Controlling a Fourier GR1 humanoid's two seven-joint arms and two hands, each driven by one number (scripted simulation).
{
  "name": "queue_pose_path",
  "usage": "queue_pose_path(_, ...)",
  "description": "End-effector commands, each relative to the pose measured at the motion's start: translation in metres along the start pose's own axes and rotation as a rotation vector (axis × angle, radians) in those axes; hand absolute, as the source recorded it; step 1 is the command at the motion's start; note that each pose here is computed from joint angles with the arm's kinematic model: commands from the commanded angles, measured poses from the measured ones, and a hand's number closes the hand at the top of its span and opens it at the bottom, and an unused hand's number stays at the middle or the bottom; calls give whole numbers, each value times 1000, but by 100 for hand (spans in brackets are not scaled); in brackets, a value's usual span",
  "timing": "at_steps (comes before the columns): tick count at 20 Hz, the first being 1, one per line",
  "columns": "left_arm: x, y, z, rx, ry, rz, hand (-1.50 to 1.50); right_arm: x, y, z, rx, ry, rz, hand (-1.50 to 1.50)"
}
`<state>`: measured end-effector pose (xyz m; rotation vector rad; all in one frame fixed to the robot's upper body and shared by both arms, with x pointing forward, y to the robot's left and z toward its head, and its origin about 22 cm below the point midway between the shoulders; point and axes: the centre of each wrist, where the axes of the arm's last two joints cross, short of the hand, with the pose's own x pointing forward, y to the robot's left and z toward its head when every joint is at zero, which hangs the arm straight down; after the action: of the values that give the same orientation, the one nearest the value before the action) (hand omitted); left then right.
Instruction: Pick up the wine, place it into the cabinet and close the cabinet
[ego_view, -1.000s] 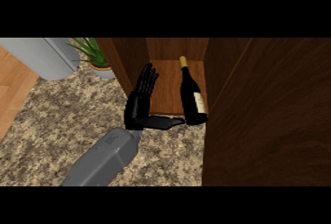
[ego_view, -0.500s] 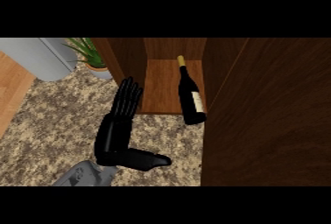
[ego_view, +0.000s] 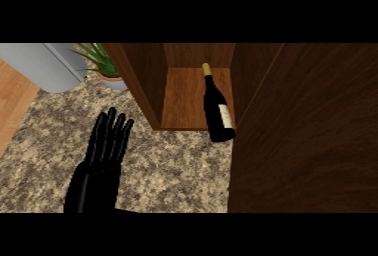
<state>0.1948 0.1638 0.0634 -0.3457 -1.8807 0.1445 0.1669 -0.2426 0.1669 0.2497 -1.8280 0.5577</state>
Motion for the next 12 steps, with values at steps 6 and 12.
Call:
queue_pose_path(6, 38, 35, 51, 92, -30, -83, -150, 6, 19, 20, 264, 66, -92, 150)
queue_pose_path(12, 65, 71, 57, 130, -65, -56, -150, 26, 57, 10, 340, 24, -163, 150)
